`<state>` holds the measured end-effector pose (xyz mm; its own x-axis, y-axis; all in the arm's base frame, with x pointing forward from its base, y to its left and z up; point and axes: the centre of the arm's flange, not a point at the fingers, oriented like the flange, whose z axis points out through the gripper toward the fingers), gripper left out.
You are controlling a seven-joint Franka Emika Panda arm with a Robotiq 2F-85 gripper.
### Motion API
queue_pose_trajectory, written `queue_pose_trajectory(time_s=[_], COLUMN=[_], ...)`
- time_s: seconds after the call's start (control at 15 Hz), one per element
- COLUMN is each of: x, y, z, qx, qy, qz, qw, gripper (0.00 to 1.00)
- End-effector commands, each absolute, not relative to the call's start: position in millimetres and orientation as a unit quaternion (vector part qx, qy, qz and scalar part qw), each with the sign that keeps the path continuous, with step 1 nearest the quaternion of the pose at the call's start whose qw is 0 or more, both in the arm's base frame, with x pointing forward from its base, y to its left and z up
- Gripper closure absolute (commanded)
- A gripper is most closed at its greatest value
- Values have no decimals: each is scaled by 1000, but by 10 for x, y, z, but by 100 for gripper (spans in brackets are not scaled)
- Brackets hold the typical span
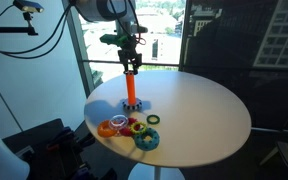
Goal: Put the black and white ring on the orange stand.
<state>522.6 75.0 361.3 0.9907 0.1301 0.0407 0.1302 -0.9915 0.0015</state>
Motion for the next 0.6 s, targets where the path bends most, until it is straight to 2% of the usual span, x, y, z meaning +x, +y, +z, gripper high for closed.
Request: queue_pose_trajectory(time_s=[0.0,0.53], x=[5234,5196], y=[759,746], z=[3683,3677], qx=[-998,-998], qy=[-61,-57], qz=[-11,-26], qw=[-1,0], gripper=[59,59])
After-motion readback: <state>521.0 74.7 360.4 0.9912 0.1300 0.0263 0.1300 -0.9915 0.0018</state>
